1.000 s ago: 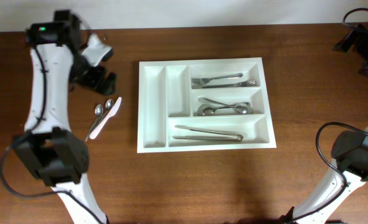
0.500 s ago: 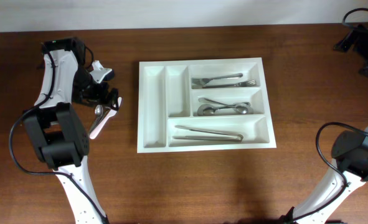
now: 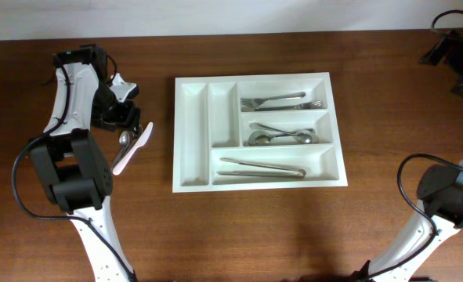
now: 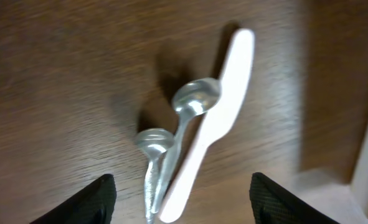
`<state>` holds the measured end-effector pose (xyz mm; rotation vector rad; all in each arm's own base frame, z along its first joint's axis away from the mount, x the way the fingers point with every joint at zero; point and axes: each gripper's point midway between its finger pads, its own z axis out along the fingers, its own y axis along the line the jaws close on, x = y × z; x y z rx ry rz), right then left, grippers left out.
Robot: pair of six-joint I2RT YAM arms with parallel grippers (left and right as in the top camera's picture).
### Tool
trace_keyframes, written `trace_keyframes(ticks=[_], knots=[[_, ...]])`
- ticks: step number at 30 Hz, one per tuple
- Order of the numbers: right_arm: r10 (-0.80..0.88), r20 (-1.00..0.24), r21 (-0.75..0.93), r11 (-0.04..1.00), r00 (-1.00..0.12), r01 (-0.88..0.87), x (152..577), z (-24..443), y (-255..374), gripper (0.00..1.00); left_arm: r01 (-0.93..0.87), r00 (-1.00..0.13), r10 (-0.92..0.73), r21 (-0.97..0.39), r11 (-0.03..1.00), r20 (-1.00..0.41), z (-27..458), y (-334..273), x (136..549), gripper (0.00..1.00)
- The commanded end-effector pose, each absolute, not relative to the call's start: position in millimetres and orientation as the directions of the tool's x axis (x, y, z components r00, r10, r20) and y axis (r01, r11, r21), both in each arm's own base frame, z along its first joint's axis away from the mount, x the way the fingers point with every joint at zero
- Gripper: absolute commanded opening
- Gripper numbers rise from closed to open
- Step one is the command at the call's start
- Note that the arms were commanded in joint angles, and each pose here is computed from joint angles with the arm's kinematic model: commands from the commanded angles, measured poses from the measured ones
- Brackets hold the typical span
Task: Pack container
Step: 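Return the left gripper to the small spoons and grasp one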
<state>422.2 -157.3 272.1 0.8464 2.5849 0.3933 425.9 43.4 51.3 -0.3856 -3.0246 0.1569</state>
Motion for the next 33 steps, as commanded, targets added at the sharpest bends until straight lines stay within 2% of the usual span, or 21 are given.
trace_keyframes(ticks=[1, 14, 21, 25, 29, 33], knots=[[0.616, -0.263, 0.37, 0.775, -0.743, 0.512, 422, 268, -156, 0.99, 0.225, -0.968, 0.23, -0.064, 0.972, 0.098, 46, 52, 426, 0.75], [0.616, -0.261, 0.366, 0.776, -0.743, 0.514, 422, 268, -157, 0.99, 0.248, -0.949, 0.264, -0.107, 0.963, 0.171, 6, 50, 420, 0.76], [0.616, -0.265, 0.347, 0.779, -0.741, 0.523, 420, 266, -160, 0.99, 0.239, -0.946, 0.257, -0.111, 0.965, 0.195, 4, 51, 415, 0.65], [0.616, -0.265, 0.347, 0.779, -0.741, 0.523, 420, 266, -160, 0.99, 0.236, -0.946, 0.254, -0.112, 0.965, 0.199, 3, 51, 415, 0.63], [0.616, -0.265, 0.347, 0.779, -0.741, 0.523, 420, 266, -160, 0.99, 0.236, -0.947, 0.254, -0.111, 0.965, 0.195, 2, 51, 416, 0.54], [0.616, -0.265, 0.347, 0.779, -0.741, 0.523, 420, 266, -160, 0.99, 0.237, -0.948, 0.254, -0.108, 0.965, 0.19, 0, 52, 418, 0.54]])
